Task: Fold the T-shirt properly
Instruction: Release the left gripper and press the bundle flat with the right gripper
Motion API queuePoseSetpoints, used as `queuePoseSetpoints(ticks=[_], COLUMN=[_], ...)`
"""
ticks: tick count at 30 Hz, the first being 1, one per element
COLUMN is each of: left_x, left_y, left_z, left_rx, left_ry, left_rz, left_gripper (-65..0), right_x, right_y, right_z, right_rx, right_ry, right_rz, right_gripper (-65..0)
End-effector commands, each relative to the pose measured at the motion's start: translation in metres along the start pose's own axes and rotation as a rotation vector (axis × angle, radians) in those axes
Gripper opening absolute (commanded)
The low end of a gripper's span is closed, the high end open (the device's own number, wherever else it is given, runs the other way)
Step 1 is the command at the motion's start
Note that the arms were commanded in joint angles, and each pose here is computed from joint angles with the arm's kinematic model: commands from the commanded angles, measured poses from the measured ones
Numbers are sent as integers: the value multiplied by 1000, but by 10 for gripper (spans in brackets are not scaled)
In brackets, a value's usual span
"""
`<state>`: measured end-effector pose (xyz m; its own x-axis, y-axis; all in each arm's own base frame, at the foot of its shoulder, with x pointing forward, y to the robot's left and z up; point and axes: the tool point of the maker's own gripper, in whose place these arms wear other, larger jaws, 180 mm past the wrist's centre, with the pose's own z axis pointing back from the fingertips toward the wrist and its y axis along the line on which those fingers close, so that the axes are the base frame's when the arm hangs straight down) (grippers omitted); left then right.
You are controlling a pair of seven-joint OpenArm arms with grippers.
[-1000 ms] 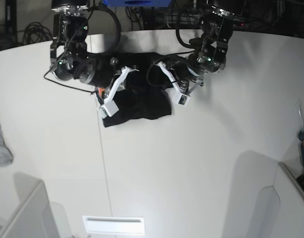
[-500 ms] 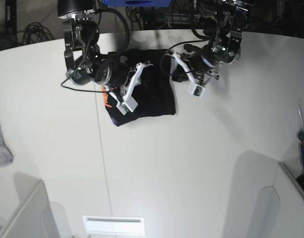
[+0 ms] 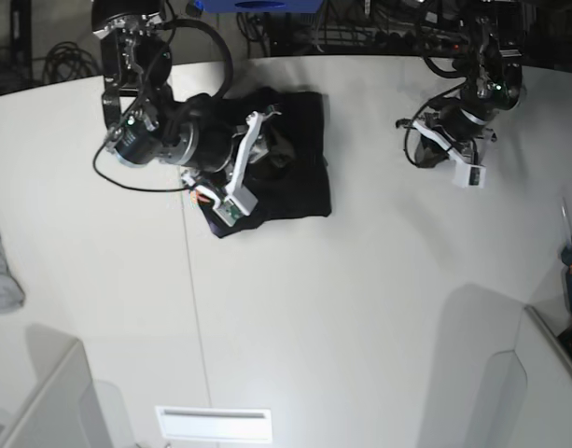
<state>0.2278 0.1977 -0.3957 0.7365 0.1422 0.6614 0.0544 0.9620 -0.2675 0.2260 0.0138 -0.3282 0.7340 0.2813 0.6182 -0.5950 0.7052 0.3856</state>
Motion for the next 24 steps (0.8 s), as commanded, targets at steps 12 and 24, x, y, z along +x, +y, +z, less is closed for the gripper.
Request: queuePoseSetpoints(ticks=[12, 24], left_x=[0, 2], left_y=[35, 34], left_z=[8, 8], left_rx=[24, 20], left_ry=[-5, -11], left_rz=[87, 84], left_gripper=[-650, -650], right_x=[30, -12], right_y=[-47, -72], right_z=[42, 7], right_rx=[-69, -121], right_ry=[-311, -144], right_rz=[-27, -72], right_gripper=[-650, -650])
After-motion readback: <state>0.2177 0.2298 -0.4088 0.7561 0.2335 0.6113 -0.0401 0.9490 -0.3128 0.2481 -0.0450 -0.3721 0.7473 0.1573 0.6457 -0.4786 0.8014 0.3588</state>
